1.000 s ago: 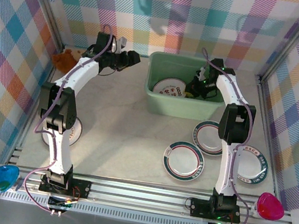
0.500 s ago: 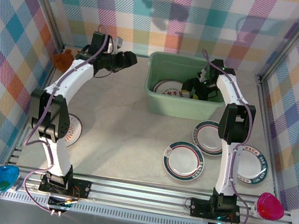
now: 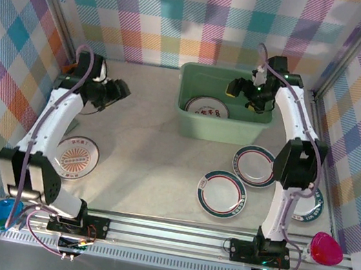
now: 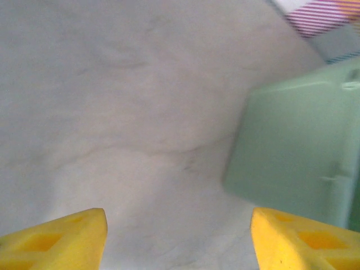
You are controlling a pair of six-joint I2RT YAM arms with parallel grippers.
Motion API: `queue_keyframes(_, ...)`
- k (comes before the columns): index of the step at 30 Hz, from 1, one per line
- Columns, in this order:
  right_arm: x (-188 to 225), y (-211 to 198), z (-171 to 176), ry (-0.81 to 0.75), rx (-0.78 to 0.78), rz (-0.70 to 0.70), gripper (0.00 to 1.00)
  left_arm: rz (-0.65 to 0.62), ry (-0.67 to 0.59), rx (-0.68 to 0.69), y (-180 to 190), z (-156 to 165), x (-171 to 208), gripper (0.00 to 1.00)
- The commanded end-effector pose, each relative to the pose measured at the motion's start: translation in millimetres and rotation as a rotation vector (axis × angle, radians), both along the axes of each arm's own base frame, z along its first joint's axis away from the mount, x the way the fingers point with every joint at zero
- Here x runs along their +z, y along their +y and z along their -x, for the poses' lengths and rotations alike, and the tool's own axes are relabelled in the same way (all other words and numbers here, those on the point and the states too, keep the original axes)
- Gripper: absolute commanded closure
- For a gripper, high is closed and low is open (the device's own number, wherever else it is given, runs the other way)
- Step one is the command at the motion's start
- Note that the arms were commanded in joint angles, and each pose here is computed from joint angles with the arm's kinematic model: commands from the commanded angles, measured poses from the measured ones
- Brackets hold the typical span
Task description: Place the plates into the plastic bin on the countertop
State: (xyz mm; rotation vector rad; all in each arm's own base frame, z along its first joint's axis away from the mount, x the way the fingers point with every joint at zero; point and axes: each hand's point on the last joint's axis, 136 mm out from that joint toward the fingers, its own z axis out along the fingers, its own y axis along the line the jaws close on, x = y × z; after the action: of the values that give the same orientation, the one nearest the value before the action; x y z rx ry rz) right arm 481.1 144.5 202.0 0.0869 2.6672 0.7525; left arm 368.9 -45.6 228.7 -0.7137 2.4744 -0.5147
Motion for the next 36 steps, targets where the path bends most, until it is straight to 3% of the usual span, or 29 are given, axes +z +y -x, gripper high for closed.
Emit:
queue_keyframes(1, 14.5, -9.9, 9.5, -0.054, -0.045, 0.050, 0.01, -0.083, 0.217, 0.113, 26.4, 53.9, -32.5, 0.31)
queue_keyframes(8, 38.3, -3.0, 38.4, -0.098, -0.047, 0.029, 0.01, -0.240, 0.441, 0.084, 48.2, 79.6, -83.3, 0.33)
queue_keyframes(19, 37.1, 5.0, 67.4, -0.090, -0.048, -0.023, 0.01, -0.393, 0.645, -0.040, 67.3, 70.2, -139.7, 0.36)
queue_keyframes(36, 25.3, 12.9, 66.1, -0.061, -0.028, -0.058, 0.01, -0.401, 0.812, -0.096, 75.3, 94.5, -195.9, 0.38)
